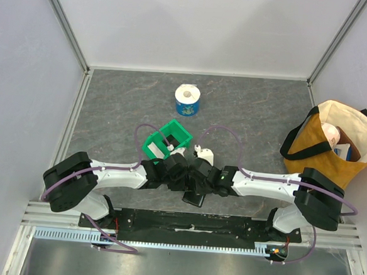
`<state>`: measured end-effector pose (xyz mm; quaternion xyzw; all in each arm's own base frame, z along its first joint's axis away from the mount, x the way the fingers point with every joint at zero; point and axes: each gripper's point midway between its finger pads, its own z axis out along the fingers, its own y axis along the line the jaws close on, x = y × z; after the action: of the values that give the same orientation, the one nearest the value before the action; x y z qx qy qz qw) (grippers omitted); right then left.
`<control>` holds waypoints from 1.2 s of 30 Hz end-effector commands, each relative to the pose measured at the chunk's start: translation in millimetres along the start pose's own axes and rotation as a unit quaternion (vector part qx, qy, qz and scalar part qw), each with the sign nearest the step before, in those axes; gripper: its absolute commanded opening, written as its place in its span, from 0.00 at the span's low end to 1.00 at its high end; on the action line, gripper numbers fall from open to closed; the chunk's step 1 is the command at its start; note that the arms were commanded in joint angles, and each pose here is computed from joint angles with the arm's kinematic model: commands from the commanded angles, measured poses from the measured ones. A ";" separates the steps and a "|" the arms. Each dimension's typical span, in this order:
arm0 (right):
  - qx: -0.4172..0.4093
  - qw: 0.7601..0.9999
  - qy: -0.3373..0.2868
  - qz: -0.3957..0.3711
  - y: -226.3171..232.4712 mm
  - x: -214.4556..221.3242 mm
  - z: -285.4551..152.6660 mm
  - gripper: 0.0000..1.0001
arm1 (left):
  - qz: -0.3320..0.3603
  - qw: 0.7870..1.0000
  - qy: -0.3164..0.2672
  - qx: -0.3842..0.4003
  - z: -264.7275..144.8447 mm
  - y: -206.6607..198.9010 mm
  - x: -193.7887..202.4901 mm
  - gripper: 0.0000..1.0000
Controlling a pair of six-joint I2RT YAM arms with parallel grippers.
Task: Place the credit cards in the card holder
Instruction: Close the card holder at the center of the board.
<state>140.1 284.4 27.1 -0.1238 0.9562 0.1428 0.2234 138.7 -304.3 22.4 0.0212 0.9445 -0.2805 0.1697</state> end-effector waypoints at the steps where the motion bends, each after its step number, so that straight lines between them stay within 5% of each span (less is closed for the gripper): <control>1: 0.043 0.995 0.088 -0.024 -24.6 67.9 23.9 0.06 | 0.017 1.000 0.010 0.008 6.6 -4.5 5.4 0.10; 13: -0.048 0.999 0.019 0.010 6.1 44.0 -0.3 0.05 | 0.005 1.000 0.010 -0.014 6.6 3.2 5.6 0.07; 36: -0.062 0.997 -0.028 0.030 14.5 19.0 -13.5 0.05 | 0.008 1.000 0.012 -0.015 5.9 3.3 6.5 0.07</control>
<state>120.1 290.8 35.5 -0.1068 0.9397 0.2085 0.2491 139.5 -306.2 23.5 0.0211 0.9449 -0.2796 0.1687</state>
